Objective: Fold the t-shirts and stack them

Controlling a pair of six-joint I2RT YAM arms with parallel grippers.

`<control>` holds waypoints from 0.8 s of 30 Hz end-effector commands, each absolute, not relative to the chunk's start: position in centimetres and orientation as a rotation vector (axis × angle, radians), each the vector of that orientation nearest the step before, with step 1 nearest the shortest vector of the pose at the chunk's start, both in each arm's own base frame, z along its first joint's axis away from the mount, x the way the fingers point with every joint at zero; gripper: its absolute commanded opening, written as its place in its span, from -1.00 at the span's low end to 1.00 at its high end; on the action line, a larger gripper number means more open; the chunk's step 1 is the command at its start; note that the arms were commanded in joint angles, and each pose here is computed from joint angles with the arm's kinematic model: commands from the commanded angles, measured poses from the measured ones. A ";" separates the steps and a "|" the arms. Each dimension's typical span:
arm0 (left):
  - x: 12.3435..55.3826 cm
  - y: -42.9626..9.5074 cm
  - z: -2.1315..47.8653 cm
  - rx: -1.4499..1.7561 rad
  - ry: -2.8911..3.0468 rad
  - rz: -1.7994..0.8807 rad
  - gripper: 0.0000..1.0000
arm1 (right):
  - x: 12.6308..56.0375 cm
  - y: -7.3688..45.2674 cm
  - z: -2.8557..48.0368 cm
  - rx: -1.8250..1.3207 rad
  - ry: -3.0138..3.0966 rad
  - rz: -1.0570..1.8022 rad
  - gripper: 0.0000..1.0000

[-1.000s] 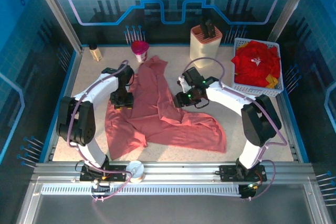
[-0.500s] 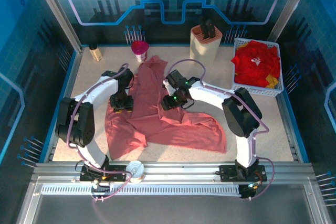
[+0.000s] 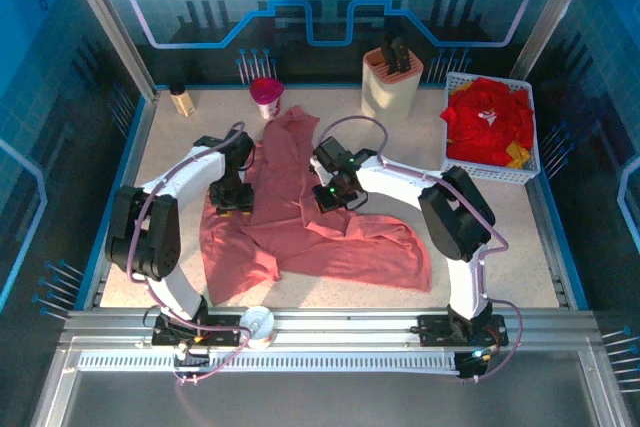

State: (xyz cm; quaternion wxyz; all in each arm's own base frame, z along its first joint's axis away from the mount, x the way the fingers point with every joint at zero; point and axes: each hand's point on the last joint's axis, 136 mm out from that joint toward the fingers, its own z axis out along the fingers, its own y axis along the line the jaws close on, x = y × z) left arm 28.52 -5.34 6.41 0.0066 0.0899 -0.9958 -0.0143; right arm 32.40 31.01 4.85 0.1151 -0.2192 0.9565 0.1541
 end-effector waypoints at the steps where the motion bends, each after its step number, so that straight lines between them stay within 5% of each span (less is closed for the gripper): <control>1: 28.7 -5.6 6.5 0.309 -3.115 -0.005 -0.22 | 33.7 29.4 9.4 -0.592 2.719 0.362 -1.00; 13: 27.3 -4.7 2.8 0.249 -3.005 -0.274 -0.22 | 40.8 16.6 17.1 -0.075 2.542 0.203 -1.00; 24: 26.8 -5.3 1.3 0.244 -2.955 -0.229 -0.19 | 48.0 3.5 18.2 0.420 2.411 0.118 -1.00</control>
